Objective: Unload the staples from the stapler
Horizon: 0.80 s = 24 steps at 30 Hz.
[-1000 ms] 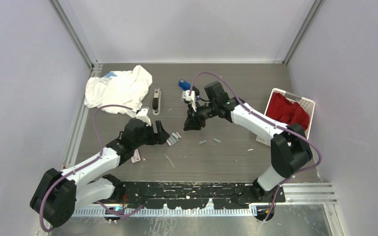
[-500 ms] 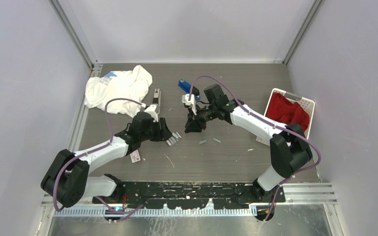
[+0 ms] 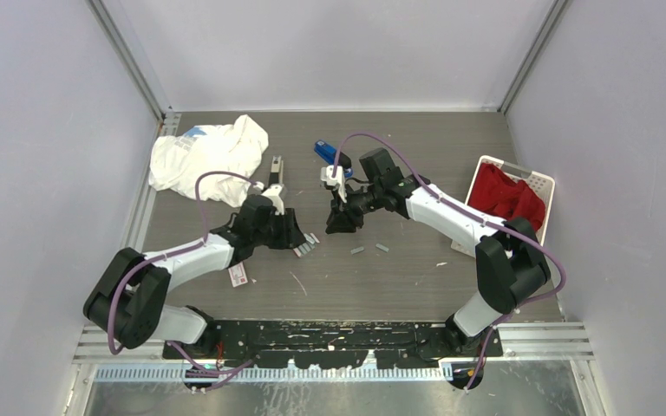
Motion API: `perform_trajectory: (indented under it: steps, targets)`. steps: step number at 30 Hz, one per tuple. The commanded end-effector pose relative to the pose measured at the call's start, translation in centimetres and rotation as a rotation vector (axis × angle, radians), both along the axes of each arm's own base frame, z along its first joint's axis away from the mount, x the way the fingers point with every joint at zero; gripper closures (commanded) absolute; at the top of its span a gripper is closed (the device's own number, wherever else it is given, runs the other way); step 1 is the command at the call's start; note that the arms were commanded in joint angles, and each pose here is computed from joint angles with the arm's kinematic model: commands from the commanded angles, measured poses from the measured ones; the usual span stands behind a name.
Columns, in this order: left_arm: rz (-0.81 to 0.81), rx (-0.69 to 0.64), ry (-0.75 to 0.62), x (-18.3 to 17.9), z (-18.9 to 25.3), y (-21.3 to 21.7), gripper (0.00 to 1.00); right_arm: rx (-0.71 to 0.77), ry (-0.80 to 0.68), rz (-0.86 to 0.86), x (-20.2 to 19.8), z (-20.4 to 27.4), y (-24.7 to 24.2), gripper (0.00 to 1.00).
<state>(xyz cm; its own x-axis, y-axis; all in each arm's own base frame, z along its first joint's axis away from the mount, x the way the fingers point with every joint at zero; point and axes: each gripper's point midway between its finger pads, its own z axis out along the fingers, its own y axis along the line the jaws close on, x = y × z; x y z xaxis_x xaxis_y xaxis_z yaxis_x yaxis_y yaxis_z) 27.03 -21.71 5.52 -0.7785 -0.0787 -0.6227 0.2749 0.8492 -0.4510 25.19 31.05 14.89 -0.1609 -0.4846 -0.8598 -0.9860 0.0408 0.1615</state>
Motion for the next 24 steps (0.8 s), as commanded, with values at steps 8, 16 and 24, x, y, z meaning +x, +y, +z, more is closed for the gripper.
perform_trajectory:
  steps: [8, 16, 24]
  targets:
    - [-0.033, -0.055, -0.076, 1.64, 2.4, -1.35, 0.55, 0.035, -0.061, 0.014, 0.14, 1.54, 0.25, 0.68]
    - [-0.043, -0.061, -0.07, 1.5, 2.36, -1.54, 0.56, 0.035, -0.061, 0.014, 0.13, 1.52, 0.24, 0.68]
    - [-0.046, -0.066, -0.07, 1.43, 2.34, -1.59, 0.56, 0.033, -0.06, 0.013, 0.14, 1.43, 0.21, 0.68]
